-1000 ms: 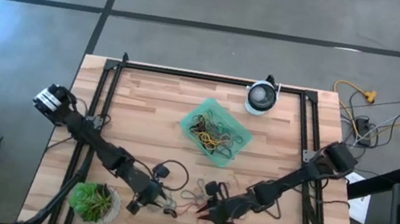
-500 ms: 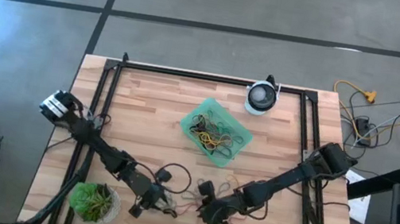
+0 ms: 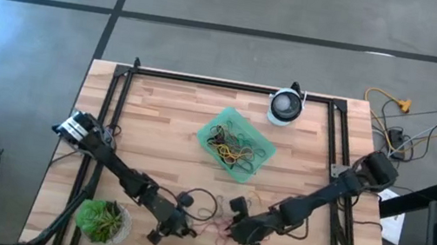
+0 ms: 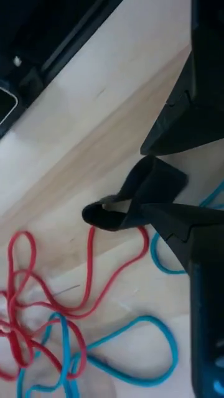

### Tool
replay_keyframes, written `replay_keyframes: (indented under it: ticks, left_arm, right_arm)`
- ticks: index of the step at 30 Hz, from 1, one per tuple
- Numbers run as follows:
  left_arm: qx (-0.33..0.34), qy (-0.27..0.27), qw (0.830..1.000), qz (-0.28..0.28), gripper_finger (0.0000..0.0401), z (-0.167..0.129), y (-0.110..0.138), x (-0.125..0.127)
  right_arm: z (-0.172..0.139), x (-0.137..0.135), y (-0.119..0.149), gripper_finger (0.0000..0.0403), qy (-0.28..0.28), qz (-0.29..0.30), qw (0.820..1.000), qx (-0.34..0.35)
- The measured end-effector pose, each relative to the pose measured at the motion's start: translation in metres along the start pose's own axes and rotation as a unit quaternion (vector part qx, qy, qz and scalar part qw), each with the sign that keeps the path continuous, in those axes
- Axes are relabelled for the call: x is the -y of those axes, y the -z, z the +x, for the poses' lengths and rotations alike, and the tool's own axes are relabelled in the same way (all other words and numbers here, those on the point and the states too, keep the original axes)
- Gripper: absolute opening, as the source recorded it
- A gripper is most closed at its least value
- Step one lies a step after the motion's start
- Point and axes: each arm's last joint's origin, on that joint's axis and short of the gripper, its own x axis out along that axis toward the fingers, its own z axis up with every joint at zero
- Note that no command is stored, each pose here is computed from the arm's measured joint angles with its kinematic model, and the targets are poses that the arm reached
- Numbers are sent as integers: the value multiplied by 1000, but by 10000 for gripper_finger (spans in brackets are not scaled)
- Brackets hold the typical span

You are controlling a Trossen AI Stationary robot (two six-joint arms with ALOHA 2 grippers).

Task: Pick and place rubber bands into bin
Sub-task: Put the black rubber band into the blue bin

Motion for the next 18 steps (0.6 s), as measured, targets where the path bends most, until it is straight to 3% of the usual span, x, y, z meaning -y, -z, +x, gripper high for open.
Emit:
replay_keyframes:
  ticks: [5, 11, 18]
  left_arm:
    - [2, -30, 999, 11, 100, -1, 0, -4]
    - [-4, -61, 997, 48, 11, -4, 0, -6]
    - [25, -116, 989, 91, 2, -14, -16, -7]
  right_arm:
    - [-4, -5, 3, 77, -1, -4, 1000, 10]
    - [-5, -6, 2, 77, -2, -6, 1000, 14]
    - [-5, -6, 5, 77, -1, 2, 1000, 2]
